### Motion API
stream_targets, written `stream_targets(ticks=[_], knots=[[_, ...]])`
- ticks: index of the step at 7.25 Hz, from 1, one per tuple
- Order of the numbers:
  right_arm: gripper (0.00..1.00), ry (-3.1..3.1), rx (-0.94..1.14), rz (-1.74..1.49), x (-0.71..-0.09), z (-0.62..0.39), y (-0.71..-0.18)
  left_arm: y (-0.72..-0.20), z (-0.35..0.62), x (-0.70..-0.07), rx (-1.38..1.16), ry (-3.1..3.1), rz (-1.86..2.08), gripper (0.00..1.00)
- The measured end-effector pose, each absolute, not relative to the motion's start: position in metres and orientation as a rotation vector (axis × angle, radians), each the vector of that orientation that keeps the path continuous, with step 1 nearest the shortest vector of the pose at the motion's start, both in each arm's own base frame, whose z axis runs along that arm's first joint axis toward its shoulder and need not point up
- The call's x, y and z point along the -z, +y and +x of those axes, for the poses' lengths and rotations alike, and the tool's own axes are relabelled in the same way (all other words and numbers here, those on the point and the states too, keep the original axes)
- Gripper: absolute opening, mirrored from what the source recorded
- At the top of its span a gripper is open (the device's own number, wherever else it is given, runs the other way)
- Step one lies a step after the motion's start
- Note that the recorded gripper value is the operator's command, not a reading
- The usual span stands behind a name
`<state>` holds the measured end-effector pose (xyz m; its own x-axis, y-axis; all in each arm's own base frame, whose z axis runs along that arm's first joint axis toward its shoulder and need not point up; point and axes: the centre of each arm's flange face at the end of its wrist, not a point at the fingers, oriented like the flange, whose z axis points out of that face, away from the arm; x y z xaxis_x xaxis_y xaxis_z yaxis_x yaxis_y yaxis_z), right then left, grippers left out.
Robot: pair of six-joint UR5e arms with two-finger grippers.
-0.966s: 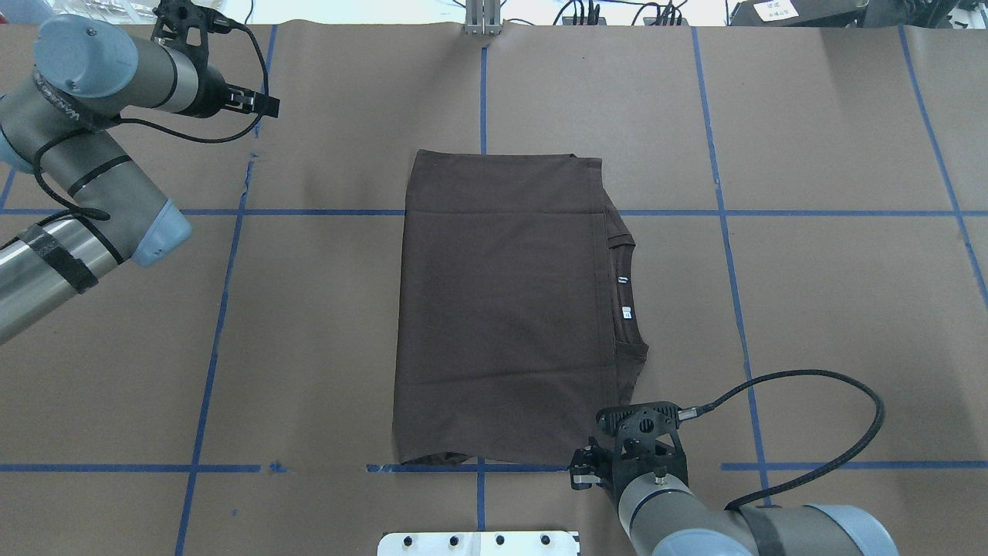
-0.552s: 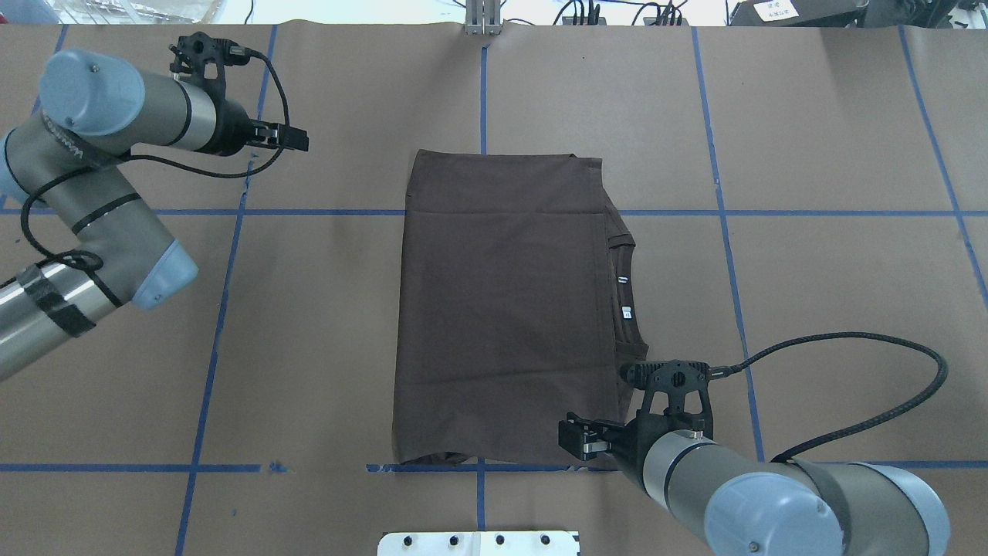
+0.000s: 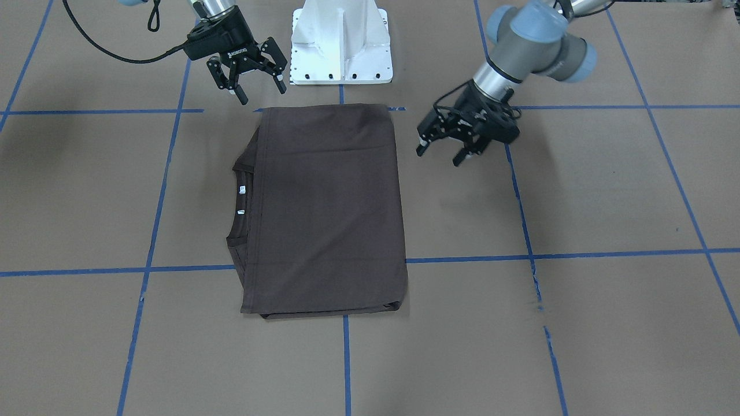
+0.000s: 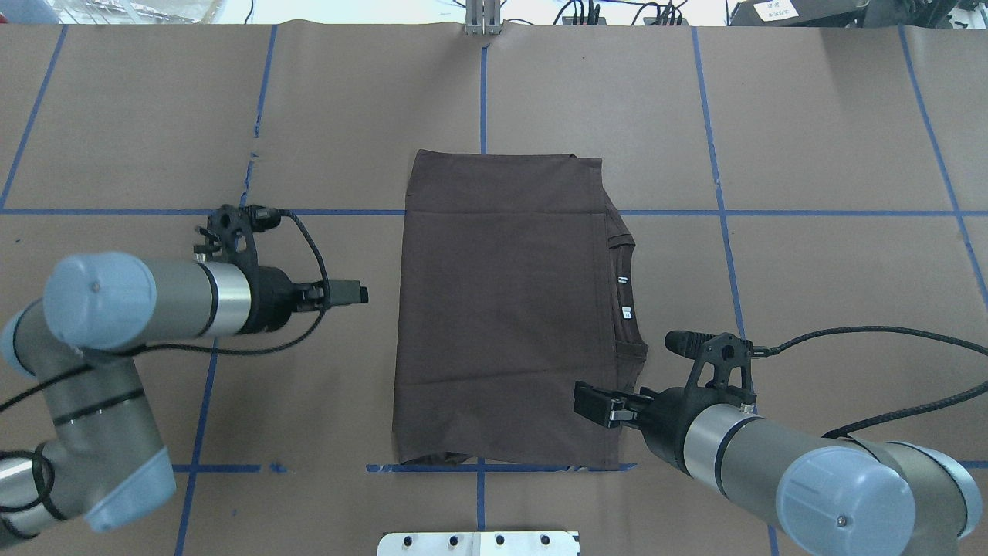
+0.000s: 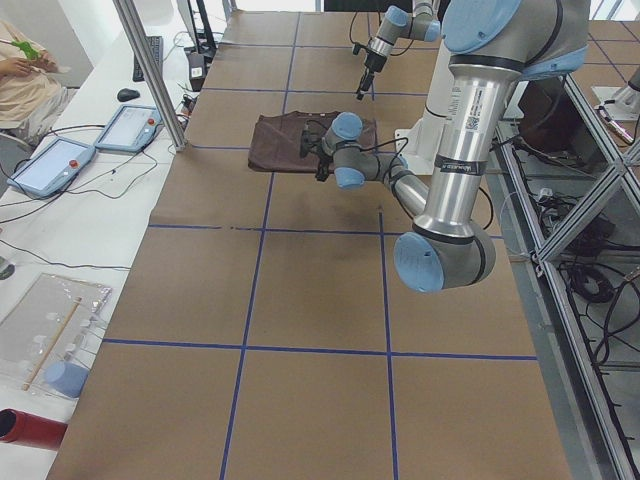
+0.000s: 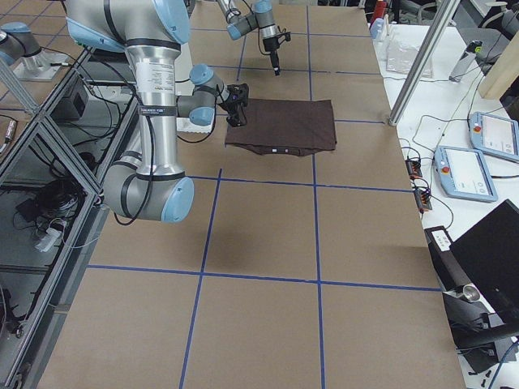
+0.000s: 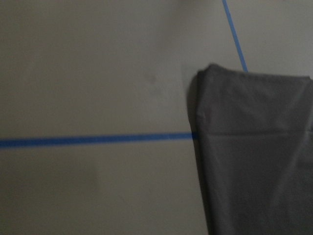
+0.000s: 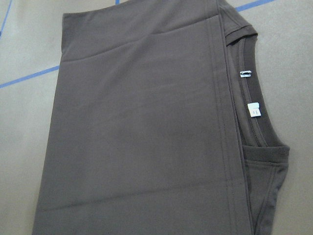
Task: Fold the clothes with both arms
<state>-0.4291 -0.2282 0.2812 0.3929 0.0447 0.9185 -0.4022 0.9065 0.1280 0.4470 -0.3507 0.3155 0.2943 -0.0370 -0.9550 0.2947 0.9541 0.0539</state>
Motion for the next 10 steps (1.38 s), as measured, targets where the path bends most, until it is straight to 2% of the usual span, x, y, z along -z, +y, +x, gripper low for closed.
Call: stream_targets(ticks=[2, 4, 10], knots=[[1.0, -1.138, -0.332, 0.355, -0.283, -0.425, -0.237, -0.281, 0.493, -0.313, 0.393, 1.256, 0.091, 0.56], [1.0, -1.136, -0.342, 0.354, -0.284, -0.425, -0.24, -0.239, 0.52, -0.31, 0.448, 1.234, 0.013, 0.56], [1.0, -1.134, -0.346, 0.357, -0.284, -0.424, -0.241, -0.201, 0.548, -0.301, 0.49, 1.233, -0.038, 0.58]])
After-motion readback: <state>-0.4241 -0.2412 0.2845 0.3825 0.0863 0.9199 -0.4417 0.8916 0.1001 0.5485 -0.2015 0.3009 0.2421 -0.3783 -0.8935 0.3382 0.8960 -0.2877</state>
